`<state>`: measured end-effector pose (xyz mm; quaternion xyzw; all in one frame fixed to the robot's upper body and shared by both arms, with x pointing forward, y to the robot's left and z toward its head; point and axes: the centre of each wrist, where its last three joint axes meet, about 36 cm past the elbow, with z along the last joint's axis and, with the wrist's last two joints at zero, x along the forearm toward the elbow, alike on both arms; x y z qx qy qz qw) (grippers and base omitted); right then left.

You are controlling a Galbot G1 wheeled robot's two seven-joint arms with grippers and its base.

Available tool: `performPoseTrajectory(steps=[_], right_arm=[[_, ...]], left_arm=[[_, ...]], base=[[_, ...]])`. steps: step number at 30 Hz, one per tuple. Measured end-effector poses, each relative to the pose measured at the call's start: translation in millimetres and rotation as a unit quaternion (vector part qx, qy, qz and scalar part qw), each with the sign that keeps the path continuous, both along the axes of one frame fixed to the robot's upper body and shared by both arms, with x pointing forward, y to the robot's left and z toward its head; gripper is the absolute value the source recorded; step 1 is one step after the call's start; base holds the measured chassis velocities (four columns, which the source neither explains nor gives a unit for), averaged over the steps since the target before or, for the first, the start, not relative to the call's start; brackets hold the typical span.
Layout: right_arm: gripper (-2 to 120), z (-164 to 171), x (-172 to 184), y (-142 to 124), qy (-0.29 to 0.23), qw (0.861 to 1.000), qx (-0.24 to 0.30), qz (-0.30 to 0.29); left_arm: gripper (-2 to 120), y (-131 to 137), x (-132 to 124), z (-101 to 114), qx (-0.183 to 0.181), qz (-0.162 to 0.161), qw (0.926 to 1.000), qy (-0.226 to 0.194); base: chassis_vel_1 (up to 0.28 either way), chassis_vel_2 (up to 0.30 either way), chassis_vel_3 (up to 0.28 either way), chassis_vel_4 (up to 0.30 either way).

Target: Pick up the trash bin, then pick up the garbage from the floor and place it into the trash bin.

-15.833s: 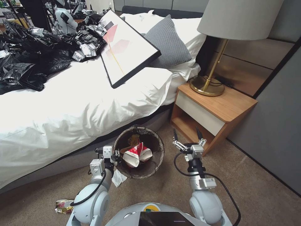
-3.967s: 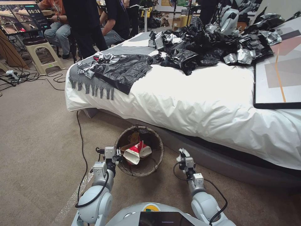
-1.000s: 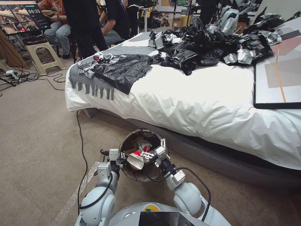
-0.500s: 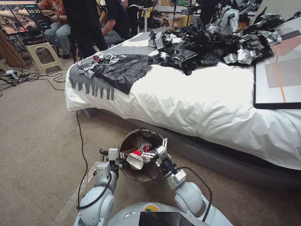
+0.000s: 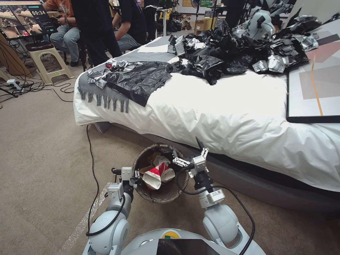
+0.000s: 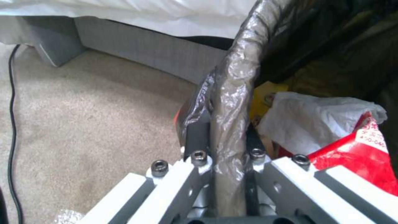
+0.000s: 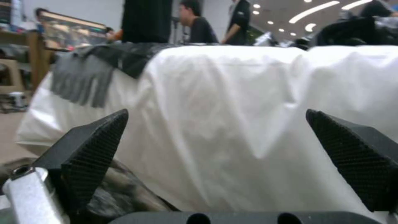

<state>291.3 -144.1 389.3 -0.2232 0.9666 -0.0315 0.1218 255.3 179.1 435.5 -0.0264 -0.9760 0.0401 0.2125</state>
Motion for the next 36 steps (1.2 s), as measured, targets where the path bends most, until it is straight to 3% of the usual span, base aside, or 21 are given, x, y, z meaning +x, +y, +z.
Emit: performPoseTrajectory(steps=[6, 15, 25, 36], right_arm=[[100, 10, -16, -11, -0.008, 0.995, 0.011, -0.101], [100, -10, -34, -28, 0.009, 0.984, -0.009, -0.18], [100, -34, -56, -46, 0.005, 0.981, -0.029, -0.194], [100, -35, -52, -48, 0.0, 0.981, -0.03, -0.192]], left_arm=[[0, 1, 1, -2, -0.005, 0.005, 0.9999, -0.011], [0, 6, 2, -3, 0.0, 0.014, 0.9996, -0.023], [0, 9, 3, -3, 0.003, 0.018, 0.9994, -0.03], [0, 9, 3, -2, -0.002, 0.018, 0.9993, -0.031]], base=[[0.0, 0.0, 0.0, 0.0], [0.0, 0.0, 0.0, 0.0], [0.0, 0.0, 0.0, 0.0], [0.0, 0.0, 0.0, 0.0]])
